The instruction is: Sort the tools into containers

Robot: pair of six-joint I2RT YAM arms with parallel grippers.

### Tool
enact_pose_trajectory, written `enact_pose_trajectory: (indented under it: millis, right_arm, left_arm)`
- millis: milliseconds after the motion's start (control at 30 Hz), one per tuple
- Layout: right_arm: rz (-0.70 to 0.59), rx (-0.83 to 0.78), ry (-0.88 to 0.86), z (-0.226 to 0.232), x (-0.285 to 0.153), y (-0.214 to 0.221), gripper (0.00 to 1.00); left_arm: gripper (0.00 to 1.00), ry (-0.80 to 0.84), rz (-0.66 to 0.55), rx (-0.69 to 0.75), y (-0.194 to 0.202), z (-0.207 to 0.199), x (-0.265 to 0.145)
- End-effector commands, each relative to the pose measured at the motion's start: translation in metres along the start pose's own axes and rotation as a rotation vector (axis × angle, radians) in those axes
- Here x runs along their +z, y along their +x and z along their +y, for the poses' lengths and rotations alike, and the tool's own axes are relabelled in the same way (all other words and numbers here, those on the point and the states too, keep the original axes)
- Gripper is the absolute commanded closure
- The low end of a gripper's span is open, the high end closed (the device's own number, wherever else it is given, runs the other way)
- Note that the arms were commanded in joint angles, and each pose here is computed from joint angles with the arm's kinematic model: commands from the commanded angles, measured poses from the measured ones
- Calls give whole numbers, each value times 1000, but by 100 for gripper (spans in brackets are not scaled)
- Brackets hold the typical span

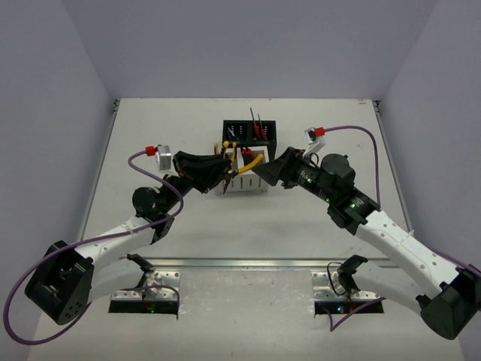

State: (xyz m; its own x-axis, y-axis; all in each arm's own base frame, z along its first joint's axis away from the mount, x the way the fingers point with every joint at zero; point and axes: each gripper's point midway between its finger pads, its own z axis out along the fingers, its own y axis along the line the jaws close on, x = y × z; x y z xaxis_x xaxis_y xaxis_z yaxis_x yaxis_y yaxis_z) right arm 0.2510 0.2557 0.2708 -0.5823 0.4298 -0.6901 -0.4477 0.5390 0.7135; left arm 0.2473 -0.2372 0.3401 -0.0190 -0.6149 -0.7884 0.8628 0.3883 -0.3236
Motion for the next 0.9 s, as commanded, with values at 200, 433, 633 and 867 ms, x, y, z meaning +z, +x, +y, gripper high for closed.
enact_pose_trajectory:
  millis: [200, 433, 633, 867]
  right_arm:
    - [-78, 58, -76, 63, 9, -18, 32]
    - [-117, 45, 38, 58, 21, -22, 72]
    - [-104, 28, 11, 72, 27, -22, 65]
    - [-91, 0, 34, 73, 35, -19, 98]
  left_arm:
    - [100, 188, -302, 142, -75, -67, 0]
    - [100, 208, -299, 155, -73, -76, -7]
    - [100, 223, -275, 166, -65, -78, -12]
    - [100, 201, -254, 166, -54, -72, -17]
